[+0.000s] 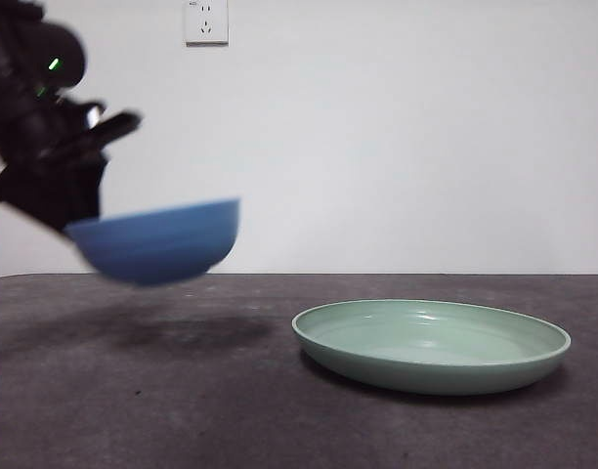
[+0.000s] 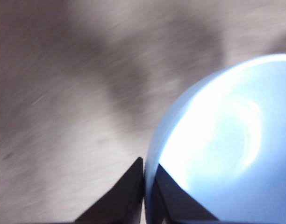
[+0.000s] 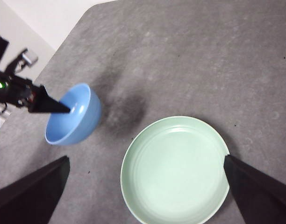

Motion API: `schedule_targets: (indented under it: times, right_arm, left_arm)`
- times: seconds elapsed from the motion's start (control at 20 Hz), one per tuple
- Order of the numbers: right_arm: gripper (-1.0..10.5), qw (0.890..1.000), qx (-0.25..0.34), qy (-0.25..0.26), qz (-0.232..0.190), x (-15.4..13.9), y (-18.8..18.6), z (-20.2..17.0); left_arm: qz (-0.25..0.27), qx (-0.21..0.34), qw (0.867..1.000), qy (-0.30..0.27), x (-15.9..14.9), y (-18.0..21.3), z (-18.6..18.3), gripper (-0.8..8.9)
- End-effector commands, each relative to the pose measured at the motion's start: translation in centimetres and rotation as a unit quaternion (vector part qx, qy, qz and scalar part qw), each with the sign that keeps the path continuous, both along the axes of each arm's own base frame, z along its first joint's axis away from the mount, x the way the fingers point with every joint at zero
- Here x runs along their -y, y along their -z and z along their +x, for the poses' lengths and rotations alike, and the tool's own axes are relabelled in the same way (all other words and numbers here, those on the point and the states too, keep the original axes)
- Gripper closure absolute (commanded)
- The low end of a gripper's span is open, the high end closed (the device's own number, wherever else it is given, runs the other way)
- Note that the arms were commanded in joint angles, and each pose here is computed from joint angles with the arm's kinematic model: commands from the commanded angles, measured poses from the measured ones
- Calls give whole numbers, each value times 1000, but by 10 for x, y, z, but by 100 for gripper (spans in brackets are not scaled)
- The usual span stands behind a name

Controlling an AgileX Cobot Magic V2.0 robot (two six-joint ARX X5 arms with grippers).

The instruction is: Pick up the blue bowl, put it on the green plate, put it on desk

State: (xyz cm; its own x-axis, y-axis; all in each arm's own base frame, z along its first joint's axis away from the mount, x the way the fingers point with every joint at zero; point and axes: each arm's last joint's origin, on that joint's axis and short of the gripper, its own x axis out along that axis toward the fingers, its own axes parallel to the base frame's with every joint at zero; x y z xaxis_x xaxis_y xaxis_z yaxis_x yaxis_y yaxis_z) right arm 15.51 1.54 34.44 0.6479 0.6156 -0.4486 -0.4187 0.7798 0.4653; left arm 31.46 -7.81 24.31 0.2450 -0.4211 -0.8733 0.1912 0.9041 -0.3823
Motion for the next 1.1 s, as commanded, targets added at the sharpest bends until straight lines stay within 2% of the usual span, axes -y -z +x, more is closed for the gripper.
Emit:
schedule_targets:
  times: [0.05, 0.3, 0.65, 0.85, 1.1]
  right_arm:
    - [359, 1000, 14, -4, -4, 0, -7, -6]
    - [359, 999, 33, -4, -6, -1, -12, -25]
    - [359, 999, 50, 6, -12, 0, -16, -33]
    - [359, 999, 48, 6, -12, 0, -16, -33]
    - [359, 999, 40, 6, -11, 0, -14, -33]
  left_arm:
    - [-5, 24, 999, 36, 22, -27, 6, 799]
    - [-21, 50, 992, 114, 85, -59, 0, 799]
    - [23, 43, 974, 221, 192, -20, -4, 799]
    - [45, 30, 969, 242, 225, 9, 1, 799]
    - [70, 40, 970, 231, 236, 32, 12, 798]
